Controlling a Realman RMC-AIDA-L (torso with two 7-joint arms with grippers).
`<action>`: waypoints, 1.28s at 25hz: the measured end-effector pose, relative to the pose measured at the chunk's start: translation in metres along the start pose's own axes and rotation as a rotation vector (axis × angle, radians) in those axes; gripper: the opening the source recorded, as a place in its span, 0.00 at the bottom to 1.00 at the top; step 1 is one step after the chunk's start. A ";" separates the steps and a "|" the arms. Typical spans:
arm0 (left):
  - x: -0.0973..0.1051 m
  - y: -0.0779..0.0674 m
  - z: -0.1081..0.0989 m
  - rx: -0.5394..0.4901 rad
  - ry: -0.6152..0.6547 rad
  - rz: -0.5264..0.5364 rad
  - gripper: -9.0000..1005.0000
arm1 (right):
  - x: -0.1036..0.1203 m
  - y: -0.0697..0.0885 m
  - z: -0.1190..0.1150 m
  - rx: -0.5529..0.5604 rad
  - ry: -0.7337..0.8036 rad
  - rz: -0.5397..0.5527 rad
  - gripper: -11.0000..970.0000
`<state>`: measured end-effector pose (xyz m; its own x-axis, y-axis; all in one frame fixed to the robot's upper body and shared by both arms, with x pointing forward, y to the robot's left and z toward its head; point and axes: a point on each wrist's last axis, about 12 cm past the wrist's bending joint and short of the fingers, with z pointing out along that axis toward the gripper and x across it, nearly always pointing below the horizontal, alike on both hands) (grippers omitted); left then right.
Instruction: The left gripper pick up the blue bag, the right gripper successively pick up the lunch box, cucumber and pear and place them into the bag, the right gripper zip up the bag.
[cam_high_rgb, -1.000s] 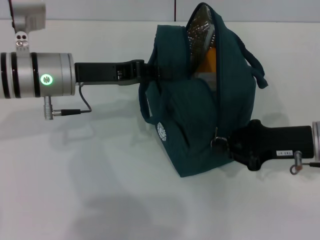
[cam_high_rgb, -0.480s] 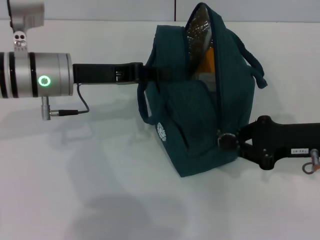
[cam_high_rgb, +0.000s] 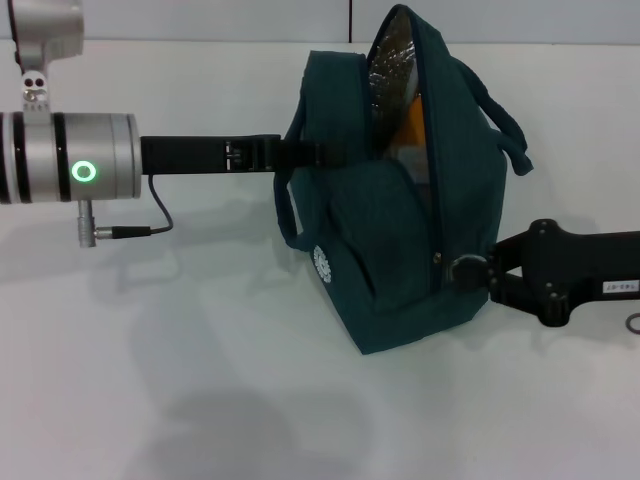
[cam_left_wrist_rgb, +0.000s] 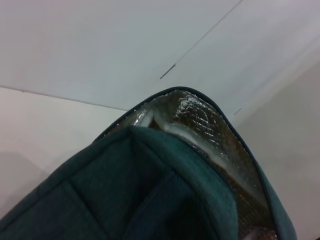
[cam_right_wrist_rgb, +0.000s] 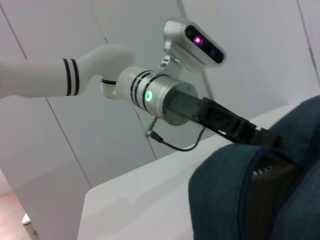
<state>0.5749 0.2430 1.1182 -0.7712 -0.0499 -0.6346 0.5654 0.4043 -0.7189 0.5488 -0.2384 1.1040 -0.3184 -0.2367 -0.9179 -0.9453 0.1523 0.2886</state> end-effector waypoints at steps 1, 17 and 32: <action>0.000 0.000 -0.001 -0.001 -0.002 0.001 0.27 | 0.000 -0.001 -0.002 0.004 0.001 0.004 0.02; 0.006 -0.007 -0.008 0.081 -0.051 0.173 0.53 | -0.023 0.005 0.004 -0.060 -0.034 -0.097 0.02; 0.017 -0.013 -0.012 0.158 -0.144 0.341 0.85 | -0.024 0.005 0.007 -0.048 -0.085 -0.123 0.02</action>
<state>0.5511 0.2476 1.1205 -0.4892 -0.0692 -0.8694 0.8285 0.2748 -0.4880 0.5518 -0.2253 1.1253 -0.1946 -0.1681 -0.9664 -0.9798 0.0803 0.1833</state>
